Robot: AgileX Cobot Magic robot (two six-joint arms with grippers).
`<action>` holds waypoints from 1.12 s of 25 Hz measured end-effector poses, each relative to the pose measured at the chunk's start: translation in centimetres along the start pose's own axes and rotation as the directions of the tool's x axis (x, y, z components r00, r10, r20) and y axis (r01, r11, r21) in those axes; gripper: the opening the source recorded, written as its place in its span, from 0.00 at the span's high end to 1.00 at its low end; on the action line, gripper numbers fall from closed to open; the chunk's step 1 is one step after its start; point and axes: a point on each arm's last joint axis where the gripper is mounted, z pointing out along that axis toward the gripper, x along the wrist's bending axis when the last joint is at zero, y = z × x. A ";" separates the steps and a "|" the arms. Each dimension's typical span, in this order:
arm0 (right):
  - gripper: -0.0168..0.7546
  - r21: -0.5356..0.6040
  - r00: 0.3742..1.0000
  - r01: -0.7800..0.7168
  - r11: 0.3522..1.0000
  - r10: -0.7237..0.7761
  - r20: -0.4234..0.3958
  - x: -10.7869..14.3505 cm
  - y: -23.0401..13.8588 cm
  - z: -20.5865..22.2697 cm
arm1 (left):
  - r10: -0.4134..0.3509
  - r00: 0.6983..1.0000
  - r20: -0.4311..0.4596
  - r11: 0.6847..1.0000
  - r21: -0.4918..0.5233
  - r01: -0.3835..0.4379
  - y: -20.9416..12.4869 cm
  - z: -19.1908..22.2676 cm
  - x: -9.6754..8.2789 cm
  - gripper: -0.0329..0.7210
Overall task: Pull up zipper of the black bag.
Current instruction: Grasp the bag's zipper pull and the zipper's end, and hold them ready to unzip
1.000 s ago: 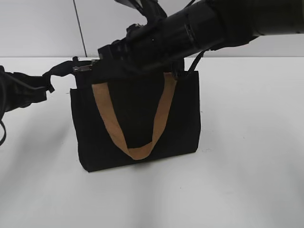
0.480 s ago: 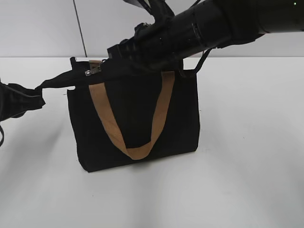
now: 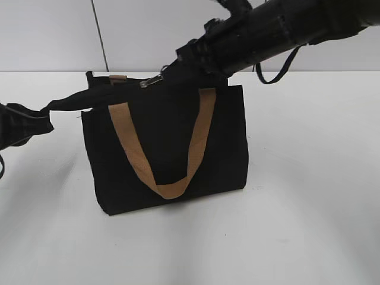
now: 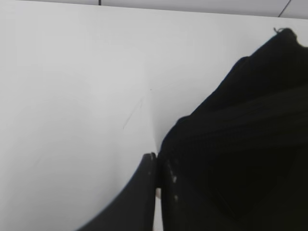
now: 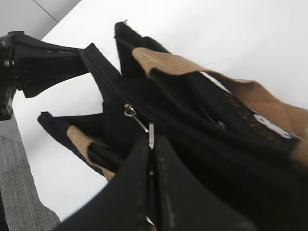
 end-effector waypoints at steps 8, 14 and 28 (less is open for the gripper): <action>0.98 -0.005 0.999 -0.035 0.999 0.035 0.029 -3.4 0.4 -4.6 | 0.000 1.000 0.001 1.000 -0.002 0.000 0.0 0.0 0.0 0.97; 0.98 0.017 0.996 -0.060 0.998 0.059 0.069 -4.9 0.2 -6.3 | -0.001 1.000 0.001 1.000 -0.003 0.001 0.1 0.0 0.0 0.97; 0.59 0.029 0.998 -0.039 0.999 0.037 0.043 -3.9 0.4 -7.2 | -0.020 0.999 0.028 1.000 0.019 0.020 0.0 -0.4 -1.3 0.65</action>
